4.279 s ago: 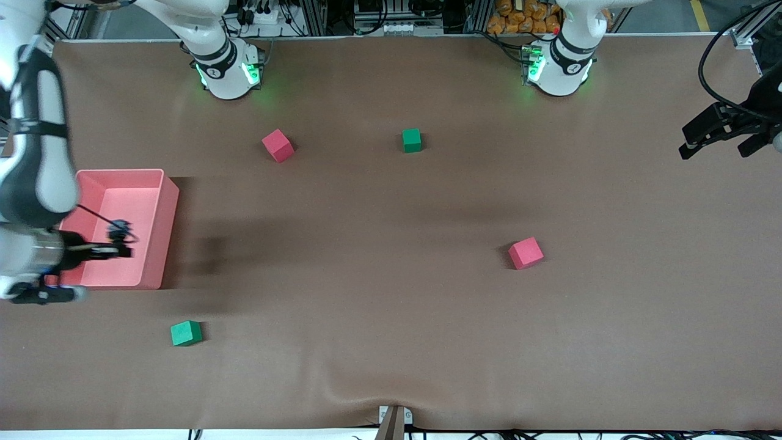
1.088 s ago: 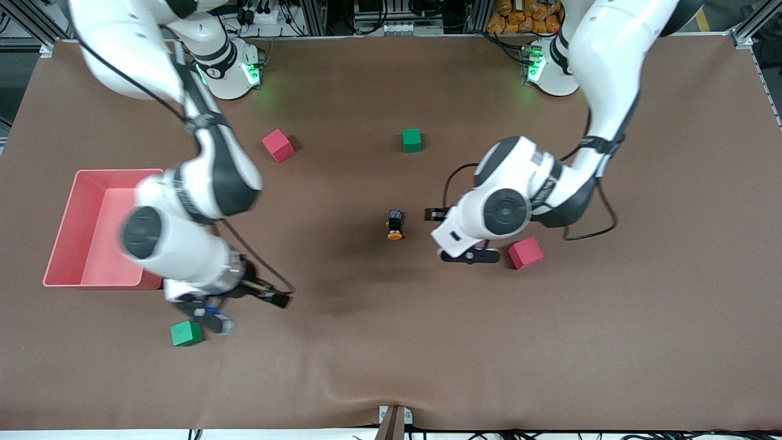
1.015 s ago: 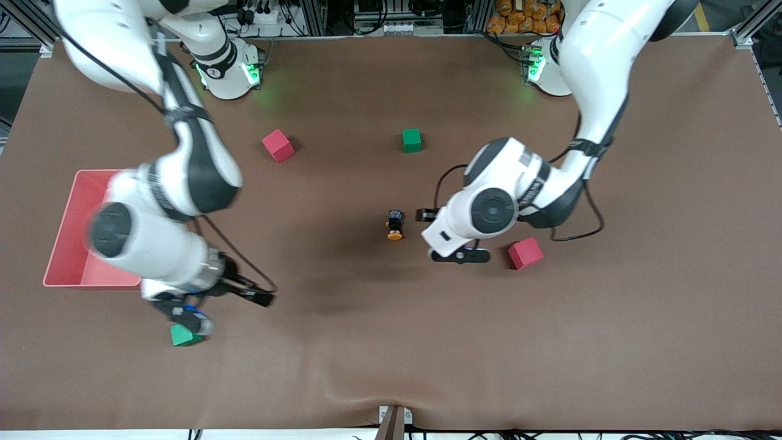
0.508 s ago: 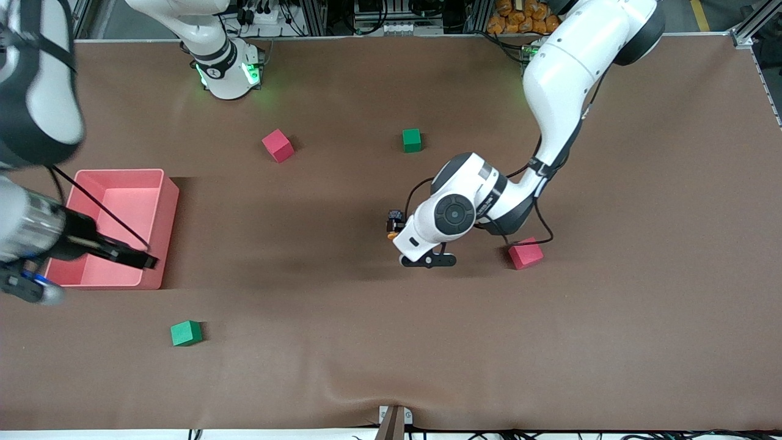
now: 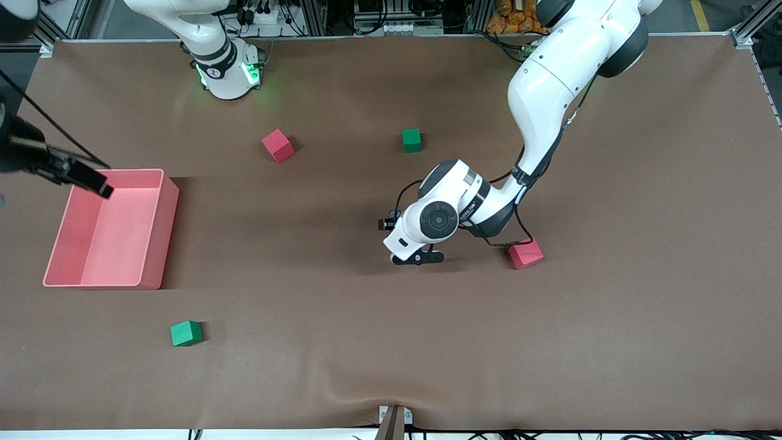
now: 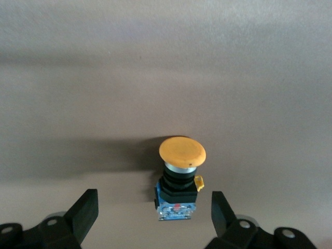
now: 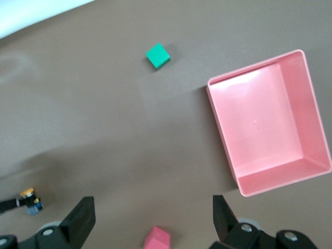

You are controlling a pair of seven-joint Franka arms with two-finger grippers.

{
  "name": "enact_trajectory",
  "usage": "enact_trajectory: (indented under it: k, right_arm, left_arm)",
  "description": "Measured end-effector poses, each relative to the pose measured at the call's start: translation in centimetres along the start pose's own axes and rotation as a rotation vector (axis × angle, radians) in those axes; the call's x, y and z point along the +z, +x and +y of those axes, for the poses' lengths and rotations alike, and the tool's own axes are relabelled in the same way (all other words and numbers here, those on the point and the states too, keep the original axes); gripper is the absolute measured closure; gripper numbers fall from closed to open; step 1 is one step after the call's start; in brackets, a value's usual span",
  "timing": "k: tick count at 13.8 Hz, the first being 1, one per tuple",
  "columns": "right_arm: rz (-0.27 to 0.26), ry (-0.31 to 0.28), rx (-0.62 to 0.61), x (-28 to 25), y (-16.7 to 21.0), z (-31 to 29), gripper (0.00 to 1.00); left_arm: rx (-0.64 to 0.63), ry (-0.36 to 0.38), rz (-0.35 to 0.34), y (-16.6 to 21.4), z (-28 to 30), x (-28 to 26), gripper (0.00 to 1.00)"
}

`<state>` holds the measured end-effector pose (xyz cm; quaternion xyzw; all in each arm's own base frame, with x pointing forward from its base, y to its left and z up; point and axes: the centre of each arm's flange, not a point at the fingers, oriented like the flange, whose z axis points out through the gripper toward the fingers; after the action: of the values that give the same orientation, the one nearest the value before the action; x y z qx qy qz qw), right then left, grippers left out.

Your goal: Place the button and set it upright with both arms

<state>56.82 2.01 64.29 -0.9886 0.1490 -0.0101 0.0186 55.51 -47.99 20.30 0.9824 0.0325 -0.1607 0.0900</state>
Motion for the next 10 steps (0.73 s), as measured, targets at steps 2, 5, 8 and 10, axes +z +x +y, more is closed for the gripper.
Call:
enact_trajectory:
  k: [2,5,8,10]
  right_arm:
    - [0.01,0.003,-0.015,-0.6,-1.9,1.0,0.0]
    - [0.014,0.003,-0.054,-0.3,-2.8,1.4,0.0]
    - [0.051,0.005,-0.05,-1.2,-2.1,1.8,0.0]
    - [0.072,0.005,-0.047,-2.2,-1.5,2.0,0.0]
  left_arm:
    - [0.001,0.002,-0.013,-0.3,0.3,0.8,0.05]
    - [-0.001,0.009,-0.026,-0.4,0.3,1.9,0.1]
    - [-0.003,0.008,-0.029,-0.3,0.3,2.2,0.12]
    - [-0.003,0.01,-0.034,-0.2,0.3,2.7,0.13]
